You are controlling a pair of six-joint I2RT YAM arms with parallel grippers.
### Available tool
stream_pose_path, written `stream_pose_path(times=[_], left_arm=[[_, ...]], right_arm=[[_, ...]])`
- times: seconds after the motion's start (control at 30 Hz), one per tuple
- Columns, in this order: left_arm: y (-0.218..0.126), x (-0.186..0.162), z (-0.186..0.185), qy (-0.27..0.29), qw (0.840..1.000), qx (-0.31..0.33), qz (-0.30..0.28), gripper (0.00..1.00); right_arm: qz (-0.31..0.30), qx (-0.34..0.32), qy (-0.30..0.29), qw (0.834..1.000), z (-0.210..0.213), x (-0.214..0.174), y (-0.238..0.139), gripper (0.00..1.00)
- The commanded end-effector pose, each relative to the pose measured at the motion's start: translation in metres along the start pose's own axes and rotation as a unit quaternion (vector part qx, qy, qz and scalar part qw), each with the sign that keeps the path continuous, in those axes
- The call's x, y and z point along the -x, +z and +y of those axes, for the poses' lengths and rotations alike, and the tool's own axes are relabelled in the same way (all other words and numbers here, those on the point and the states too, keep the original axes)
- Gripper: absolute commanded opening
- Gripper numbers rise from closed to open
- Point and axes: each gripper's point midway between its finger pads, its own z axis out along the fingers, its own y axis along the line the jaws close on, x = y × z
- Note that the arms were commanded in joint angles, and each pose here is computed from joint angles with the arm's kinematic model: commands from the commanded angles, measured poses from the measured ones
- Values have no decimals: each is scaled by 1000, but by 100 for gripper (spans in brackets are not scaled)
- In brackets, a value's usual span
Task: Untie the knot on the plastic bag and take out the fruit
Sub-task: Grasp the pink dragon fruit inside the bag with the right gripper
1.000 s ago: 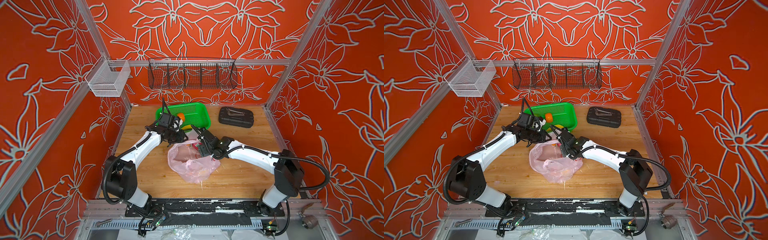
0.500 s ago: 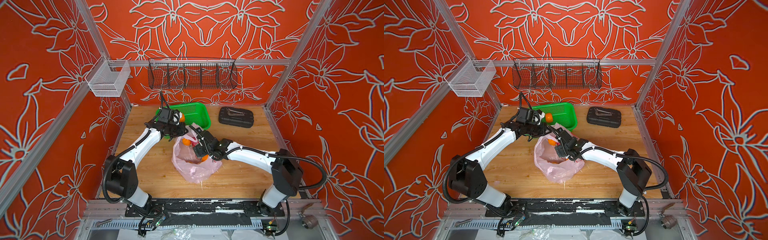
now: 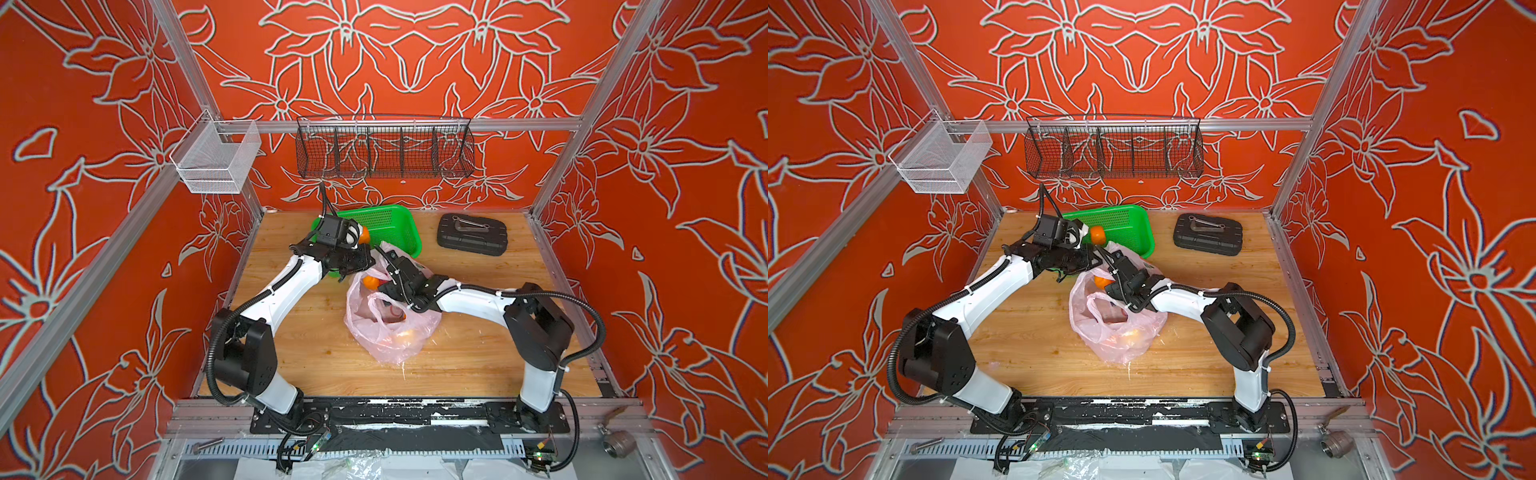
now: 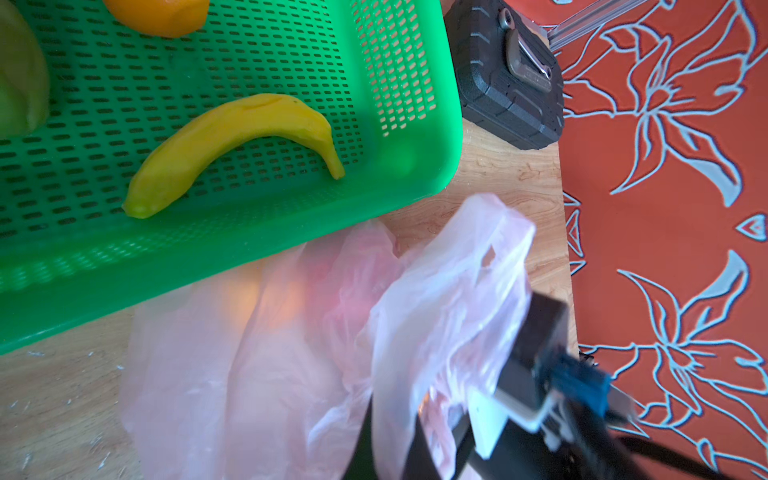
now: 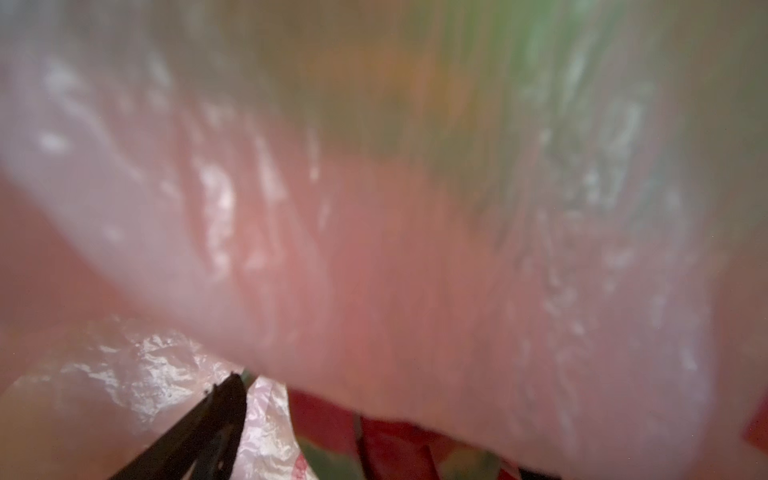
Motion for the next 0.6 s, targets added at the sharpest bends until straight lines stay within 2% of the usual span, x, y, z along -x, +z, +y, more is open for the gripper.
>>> stream_pose_path(times=[0.0,0.13,0.57], left_arm=[[5,-2,4,-1,1000,6,4,0],[6,-4,7,-2,1000,10,8,0],[1,-1,14,-2,1000,30,-3,0]], right_arm=[[13,25,2,1000,7,-5,18,97],[28,57,9,998,15,-11,28,91],[-10,122,19,992,31,8,0,50]])
